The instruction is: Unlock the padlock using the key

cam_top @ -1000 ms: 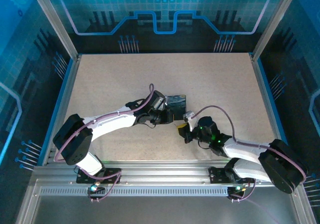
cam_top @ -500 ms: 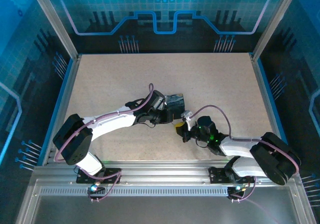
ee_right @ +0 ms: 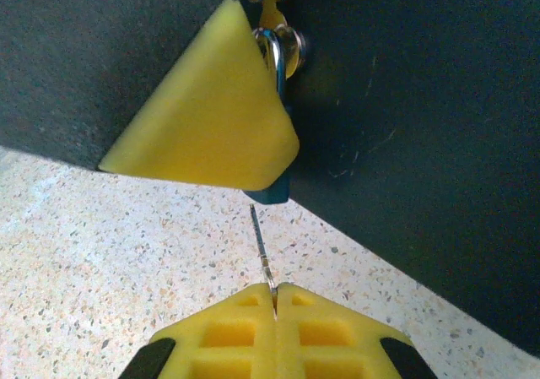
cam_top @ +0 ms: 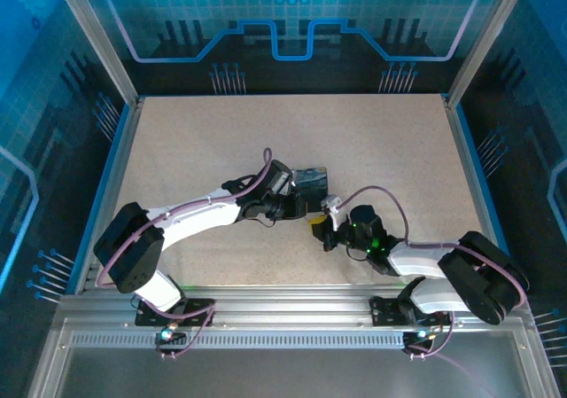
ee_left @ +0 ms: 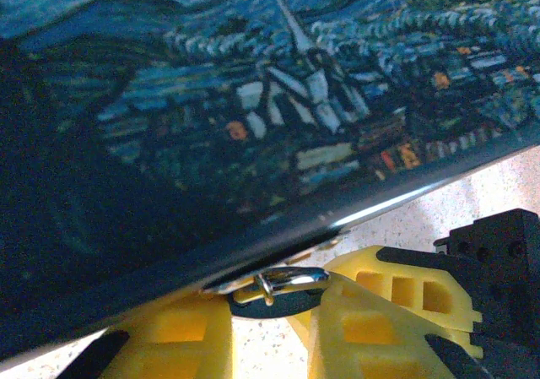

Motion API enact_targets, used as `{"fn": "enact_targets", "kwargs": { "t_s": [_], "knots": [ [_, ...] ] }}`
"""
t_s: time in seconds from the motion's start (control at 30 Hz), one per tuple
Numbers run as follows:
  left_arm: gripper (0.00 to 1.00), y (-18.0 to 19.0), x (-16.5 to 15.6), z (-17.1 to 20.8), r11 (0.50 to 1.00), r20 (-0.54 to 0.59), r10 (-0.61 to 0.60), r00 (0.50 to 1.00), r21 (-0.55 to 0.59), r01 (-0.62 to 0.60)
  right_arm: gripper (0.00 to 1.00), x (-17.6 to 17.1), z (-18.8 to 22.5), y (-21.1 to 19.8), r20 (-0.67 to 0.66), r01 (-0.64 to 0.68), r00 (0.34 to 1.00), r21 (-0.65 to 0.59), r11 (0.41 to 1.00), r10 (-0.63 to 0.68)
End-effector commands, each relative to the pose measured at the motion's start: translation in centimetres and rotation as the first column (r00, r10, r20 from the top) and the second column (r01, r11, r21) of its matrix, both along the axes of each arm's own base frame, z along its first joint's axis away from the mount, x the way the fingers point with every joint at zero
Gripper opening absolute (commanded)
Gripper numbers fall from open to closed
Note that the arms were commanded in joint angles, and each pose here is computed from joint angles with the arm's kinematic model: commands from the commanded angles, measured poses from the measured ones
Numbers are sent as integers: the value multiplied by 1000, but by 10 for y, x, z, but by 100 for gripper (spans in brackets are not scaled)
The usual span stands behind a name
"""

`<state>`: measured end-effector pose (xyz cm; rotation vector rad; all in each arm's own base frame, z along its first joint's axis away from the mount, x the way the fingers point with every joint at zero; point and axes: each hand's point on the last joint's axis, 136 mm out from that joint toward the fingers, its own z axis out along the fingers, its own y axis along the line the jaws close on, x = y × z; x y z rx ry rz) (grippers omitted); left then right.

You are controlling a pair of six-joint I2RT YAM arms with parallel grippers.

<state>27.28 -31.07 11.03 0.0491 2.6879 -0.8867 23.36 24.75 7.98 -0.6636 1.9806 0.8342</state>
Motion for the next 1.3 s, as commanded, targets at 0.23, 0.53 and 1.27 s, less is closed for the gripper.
{"fn": "enact_targets", "kwargs": {
  "t_s": [0.23, 0.53, 1.27],
  "knots": [
    [21, -9, 7, 23, 998, 34, -10, 999, -61, 12, 0, 8, 13, 2, 40, 0, 999, 45, 999, -1],
    [21, -10, 6, 22, 998, 27, -8, 1000, -69, 10, 0, 11, 16, 1, 49, 12, 999, 61, 998, -15],
    [21, -9, 7, 21, 994, -14, 38, 999, -105, -40, 0, 20, 20, -1, 70, 47, 996, 90, 995, -53]
  ]
}}
